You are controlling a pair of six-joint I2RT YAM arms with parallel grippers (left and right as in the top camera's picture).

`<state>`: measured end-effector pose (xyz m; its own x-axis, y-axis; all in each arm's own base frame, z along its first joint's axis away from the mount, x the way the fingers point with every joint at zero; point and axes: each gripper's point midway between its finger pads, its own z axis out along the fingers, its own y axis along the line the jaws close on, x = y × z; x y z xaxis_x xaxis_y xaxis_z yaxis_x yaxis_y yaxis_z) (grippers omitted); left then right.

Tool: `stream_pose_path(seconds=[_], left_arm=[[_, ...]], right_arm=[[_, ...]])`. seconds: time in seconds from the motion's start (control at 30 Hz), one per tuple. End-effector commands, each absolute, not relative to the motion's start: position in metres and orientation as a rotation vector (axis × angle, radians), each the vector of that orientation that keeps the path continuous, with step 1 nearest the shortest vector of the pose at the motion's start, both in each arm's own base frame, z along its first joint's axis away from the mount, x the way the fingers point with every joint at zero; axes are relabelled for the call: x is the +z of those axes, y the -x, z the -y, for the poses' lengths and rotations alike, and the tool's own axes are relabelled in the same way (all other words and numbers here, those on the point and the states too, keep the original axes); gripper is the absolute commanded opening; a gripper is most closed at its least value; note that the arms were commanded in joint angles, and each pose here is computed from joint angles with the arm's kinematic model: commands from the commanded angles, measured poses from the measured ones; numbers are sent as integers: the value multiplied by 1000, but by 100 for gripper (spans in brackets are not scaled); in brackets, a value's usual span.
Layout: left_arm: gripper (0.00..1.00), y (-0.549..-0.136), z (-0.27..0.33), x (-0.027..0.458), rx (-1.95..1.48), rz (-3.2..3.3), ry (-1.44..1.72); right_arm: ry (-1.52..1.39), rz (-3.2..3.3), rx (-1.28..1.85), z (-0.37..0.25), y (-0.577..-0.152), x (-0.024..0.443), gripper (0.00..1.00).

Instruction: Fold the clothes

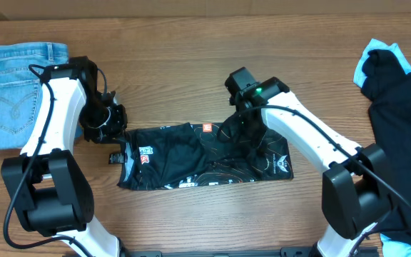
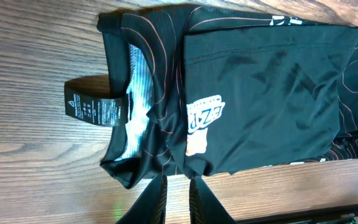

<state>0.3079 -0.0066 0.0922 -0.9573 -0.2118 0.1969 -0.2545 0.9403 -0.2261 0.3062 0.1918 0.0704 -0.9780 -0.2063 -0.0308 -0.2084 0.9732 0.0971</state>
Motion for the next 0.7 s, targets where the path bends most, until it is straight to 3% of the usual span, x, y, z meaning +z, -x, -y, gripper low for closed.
stream_pose_path(seconds=[0.0,0.1,0.33,0.5,0.67], left_arm=[[17,-314,8,104,398,2970,-334],[17,-314,8,104,398,2971,-334],[17,-314,8,104,398,2972,-334],[17,-314,8,104,397,2972,-334],[17,-314,8,104,397,2971,-334]], right_arm=[[324,-3078,181,-200,-310,75,8],[339,-3080,196,-202,-308,76,14],[750,-3034,554,-235,-284,85,31],[738,-3031,429,-222,-292,80,31],[466,-3076,155,-187,-310,75,31]])
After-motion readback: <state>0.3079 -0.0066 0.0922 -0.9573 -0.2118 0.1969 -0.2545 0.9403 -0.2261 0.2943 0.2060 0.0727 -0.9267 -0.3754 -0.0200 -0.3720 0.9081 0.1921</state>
